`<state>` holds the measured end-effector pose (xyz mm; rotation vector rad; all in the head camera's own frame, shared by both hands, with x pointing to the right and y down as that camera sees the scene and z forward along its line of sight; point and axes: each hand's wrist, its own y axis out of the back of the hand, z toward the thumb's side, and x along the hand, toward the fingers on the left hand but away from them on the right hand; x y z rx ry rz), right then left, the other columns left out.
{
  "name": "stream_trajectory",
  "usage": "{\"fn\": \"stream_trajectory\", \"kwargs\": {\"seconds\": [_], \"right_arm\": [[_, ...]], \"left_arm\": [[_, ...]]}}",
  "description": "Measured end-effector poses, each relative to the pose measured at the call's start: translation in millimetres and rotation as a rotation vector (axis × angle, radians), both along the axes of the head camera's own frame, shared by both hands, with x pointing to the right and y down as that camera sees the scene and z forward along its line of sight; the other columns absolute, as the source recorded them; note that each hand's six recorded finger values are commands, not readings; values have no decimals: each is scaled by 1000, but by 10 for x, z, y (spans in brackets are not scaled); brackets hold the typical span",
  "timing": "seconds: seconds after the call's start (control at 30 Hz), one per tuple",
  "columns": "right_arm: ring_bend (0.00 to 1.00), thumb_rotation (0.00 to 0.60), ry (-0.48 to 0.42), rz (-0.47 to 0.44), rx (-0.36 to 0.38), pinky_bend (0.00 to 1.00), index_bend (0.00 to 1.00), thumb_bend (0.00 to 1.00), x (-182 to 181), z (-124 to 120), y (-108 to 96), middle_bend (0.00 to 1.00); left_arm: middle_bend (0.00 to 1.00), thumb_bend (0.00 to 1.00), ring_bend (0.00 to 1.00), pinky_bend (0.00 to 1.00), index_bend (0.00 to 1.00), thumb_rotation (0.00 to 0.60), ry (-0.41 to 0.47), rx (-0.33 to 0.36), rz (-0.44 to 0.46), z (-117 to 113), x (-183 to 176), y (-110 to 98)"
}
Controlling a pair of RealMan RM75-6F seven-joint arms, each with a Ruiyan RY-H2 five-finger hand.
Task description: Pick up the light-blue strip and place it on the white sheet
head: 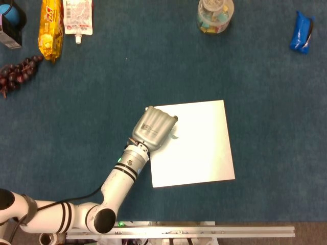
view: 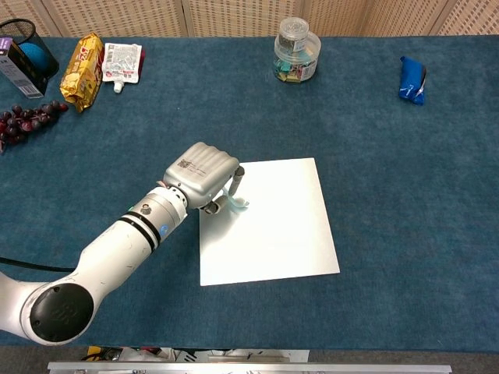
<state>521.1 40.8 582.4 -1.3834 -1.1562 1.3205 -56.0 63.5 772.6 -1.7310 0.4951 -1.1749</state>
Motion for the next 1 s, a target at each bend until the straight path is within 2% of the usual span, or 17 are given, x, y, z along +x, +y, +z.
{"fn": "stream_trajectory", "kwargs": {"seconds": [0.4,0.6,1.0], "right_arm": [[673,600,-7,0,6,694,513,231,-6,-9,13,594],[673,600,-6,-1,9,694,513,231,-9,-19,21,594],[673,600,-5,5,17,694,513,231,6,-45,41,594]], "left_arm": [[898,378,1000,1000,437,598,7,0,32,-100,-31,112],[898,378,1000,1000,445,600,33,-17,55,-144,-33,180],[898,378,1000,1000,445,600,16,-39,83,-105,-23,258]]}}
